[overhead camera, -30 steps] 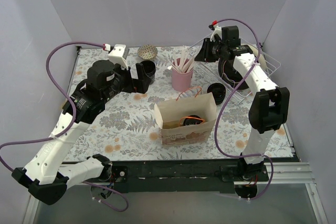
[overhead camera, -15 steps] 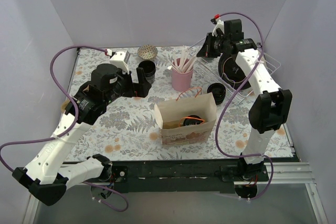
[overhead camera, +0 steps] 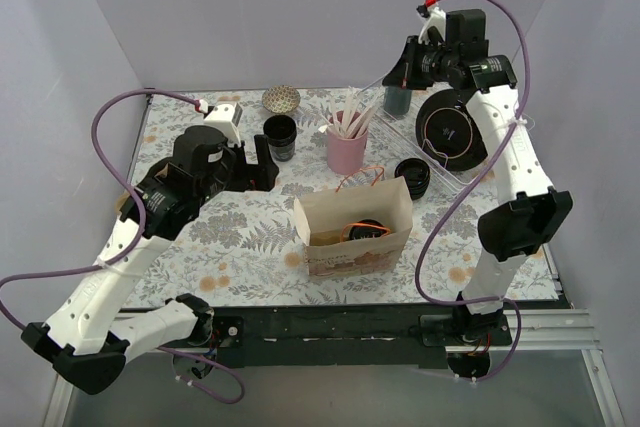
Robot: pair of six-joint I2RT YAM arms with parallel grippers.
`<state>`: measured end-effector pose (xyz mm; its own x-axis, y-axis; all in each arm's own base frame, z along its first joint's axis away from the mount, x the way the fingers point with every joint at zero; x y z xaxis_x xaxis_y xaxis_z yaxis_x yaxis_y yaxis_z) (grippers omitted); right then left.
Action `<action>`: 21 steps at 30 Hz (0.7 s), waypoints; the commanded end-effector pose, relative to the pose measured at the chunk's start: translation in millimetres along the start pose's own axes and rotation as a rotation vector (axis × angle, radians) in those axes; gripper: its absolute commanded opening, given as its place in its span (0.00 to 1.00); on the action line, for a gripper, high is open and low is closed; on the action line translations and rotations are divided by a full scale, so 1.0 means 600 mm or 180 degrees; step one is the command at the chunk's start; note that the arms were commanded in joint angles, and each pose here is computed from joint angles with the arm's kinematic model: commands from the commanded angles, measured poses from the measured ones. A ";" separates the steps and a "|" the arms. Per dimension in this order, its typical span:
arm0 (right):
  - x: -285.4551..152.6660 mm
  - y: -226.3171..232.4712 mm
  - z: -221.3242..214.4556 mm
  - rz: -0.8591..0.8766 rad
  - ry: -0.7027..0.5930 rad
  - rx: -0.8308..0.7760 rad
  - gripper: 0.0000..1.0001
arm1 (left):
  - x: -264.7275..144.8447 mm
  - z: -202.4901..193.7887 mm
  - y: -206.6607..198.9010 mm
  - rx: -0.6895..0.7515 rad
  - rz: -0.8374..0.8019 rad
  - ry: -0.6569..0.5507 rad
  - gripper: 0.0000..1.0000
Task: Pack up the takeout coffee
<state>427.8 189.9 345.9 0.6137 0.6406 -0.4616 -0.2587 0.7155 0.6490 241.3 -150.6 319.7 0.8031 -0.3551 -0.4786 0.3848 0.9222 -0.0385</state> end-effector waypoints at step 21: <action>-0.307 0.209 0.073 0.0605 -0.1532 -0.1068 0.01 | -0.048 0.050 -0.010 -0.0034 -0.0167 -0.0255 0.98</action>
<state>353.8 149.6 482.7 0.8149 0.5473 -0.1909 -0.3780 0.7515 0.5408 232.6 -148.4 348.2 0.8202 -0.3894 -0.4191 0.4036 0.9131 -0.0586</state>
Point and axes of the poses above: each gripper's point midway between its finger pads, its own x axis out along the fingers, its own y axis along the line the jaws close on, z = x × y, the point moved 2 cm from there along -x, back along the fingers, and after that the axes turned 15 degrees about x, right-handed, at the moved point
